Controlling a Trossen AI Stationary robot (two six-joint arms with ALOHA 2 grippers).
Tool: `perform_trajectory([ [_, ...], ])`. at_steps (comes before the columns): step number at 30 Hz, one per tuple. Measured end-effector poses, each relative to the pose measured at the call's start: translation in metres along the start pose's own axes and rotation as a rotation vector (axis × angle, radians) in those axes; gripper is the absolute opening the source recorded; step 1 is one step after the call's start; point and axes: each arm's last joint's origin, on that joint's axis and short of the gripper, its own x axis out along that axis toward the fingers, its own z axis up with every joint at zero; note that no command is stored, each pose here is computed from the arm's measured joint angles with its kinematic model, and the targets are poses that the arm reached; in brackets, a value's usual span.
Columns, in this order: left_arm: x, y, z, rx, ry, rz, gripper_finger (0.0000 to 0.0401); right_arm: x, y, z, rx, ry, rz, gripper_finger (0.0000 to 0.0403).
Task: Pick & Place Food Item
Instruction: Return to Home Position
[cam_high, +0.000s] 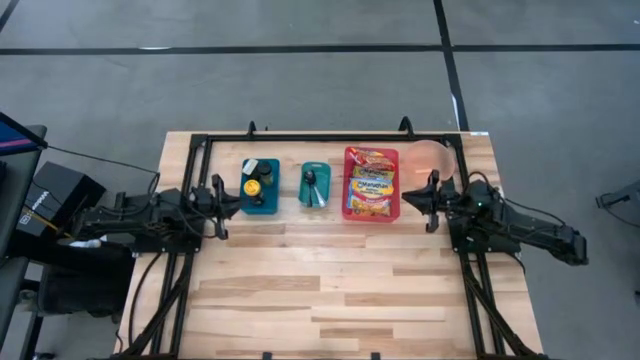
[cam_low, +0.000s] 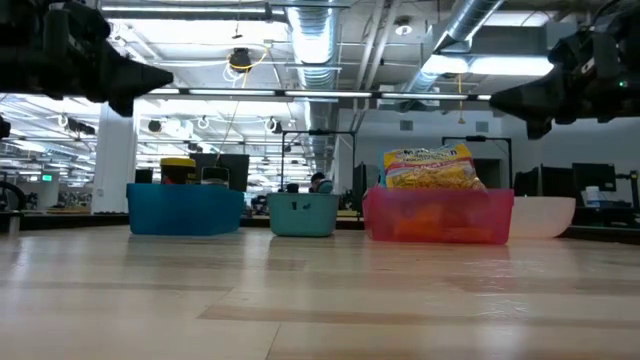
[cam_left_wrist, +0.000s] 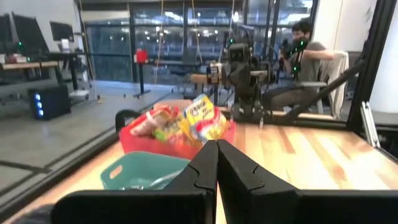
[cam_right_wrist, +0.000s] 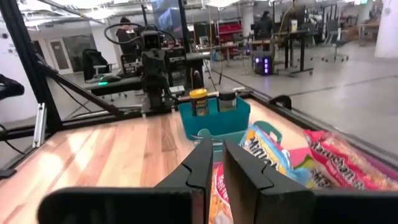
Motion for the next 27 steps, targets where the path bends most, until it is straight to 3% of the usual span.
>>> perform_trajectory([
  [27,0.0008,-0.0001,-0.0011,0.002,0.013,0.002,0.0000,0.0001,-0.0001,-0.0005,0.010,0.003,-0.003,0.0033],
])
